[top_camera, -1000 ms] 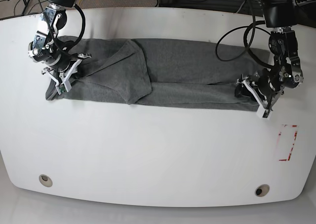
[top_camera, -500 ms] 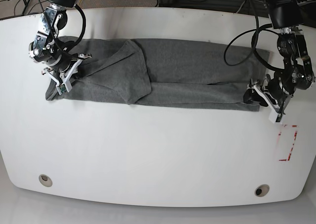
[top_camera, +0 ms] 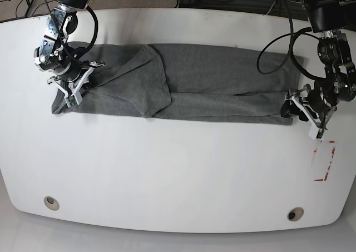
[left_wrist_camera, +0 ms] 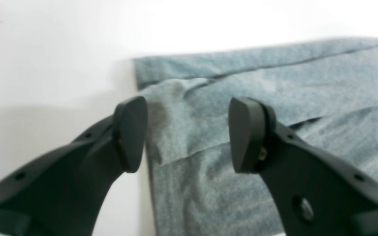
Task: Fold the T-shirt properly
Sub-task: 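Slide the left gripper along the folded edge to smooth it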
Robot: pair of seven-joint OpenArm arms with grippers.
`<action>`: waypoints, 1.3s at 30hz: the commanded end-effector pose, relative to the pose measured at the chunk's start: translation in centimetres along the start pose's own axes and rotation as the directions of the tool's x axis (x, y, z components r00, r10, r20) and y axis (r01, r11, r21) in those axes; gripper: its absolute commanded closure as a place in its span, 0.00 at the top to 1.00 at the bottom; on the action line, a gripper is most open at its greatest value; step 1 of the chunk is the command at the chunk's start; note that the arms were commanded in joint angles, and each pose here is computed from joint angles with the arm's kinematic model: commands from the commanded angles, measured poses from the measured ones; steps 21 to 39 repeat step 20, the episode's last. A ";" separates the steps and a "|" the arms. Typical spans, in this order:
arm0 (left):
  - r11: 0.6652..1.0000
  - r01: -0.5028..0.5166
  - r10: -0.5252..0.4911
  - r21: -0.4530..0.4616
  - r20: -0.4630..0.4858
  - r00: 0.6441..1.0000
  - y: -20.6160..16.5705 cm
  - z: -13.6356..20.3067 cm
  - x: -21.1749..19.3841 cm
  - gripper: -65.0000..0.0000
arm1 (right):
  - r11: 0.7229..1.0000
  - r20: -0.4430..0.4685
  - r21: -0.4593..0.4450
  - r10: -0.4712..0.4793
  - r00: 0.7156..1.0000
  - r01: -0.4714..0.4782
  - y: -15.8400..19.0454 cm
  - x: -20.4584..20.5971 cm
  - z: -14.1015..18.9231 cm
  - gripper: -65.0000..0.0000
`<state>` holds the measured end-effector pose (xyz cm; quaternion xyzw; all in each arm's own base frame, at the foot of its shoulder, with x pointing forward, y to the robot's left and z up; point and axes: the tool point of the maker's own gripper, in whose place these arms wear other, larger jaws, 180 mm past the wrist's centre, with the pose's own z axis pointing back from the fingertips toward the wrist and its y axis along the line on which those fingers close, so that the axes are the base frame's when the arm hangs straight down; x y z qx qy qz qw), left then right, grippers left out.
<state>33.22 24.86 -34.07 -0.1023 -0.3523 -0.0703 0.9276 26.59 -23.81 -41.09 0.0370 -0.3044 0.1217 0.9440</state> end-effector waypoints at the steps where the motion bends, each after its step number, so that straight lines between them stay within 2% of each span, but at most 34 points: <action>1: 0.999 0.030 -0.033 0.032 0.096 0.995 0.5 2.1 2.6 0.57 | 0.999 0.088 -0.029 0.045 0.995 -0.042 -0.2 3.2 1.4 0.08; 5: 0.997 0.029 -0.038 0.066 0.141 0.989 1.1 3.5 3.4 0.57 | 0.996 0.083 -0.057 0.078 0.993 -0.074 -0.1 4.5 2.5 0.08; 13: 0.997 0.026 -0.034 0.068 0.118 0.992 1.2 3.6 2.3 0.57 | 0.992 0.068 -0.055 0.116 0.991 -0.112 0.6 5.5 2.7 0.08; 39: 0.998 0.021 -0.028 0.065 0.113 0.993 1.1 3.4 2.1 0.57 | 0.992 0.068 -0.055 0.116 0.991 -0.112 0.6 5.5 2.7 0.08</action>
